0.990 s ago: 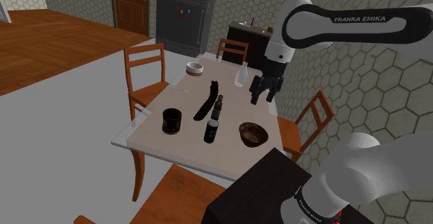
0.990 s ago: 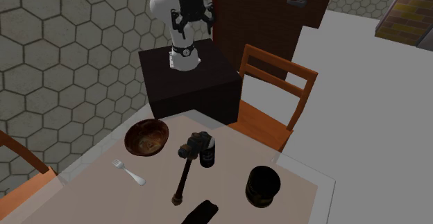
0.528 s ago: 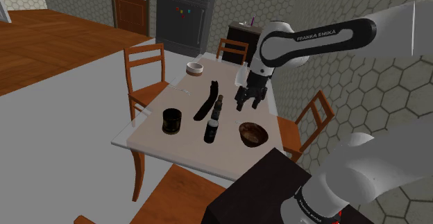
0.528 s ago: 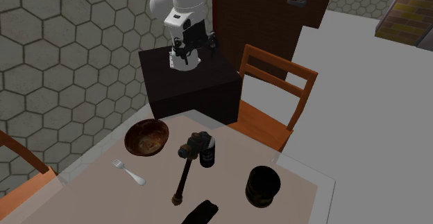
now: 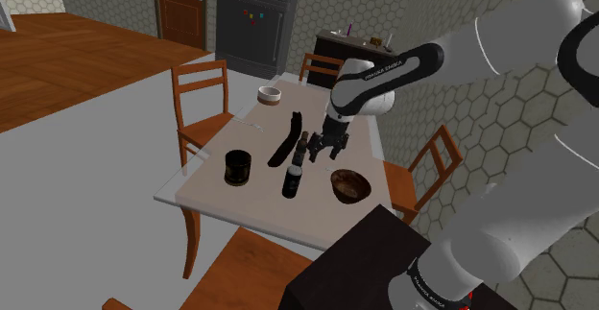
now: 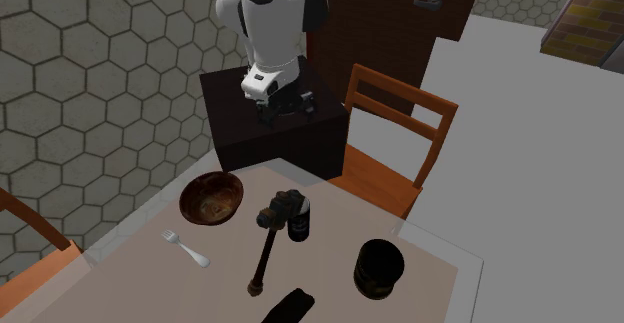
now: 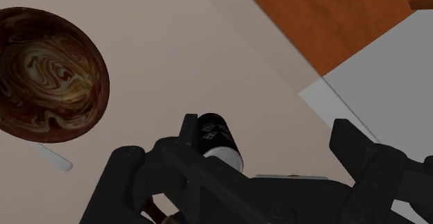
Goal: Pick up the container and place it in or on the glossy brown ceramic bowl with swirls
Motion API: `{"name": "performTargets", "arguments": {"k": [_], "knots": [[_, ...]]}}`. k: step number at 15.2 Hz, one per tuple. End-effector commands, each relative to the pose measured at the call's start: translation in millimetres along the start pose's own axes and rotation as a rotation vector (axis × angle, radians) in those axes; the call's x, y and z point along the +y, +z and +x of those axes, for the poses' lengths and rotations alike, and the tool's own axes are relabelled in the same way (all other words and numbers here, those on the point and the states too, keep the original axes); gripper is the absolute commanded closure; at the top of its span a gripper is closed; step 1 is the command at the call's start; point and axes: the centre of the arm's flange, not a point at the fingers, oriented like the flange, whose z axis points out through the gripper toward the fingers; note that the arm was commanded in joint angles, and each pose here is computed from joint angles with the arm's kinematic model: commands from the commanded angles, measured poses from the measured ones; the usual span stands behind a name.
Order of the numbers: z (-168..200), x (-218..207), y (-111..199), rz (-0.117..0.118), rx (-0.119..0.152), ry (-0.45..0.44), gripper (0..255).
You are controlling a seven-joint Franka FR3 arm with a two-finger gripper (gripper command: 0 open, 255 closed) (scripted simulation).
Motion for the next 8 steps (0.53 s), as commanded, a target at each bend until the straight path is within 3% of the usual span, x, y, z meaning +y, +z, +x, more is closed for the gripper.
{"name": "performTargets", "arguments": {"k": [1, 8], "knots": [[17.2, 3.8, 21.3, 0.001, 0.013, 0.007, 0], [74.1, 16.3, 88.4, 0.009, 0.05, 0.03, 0]]}}
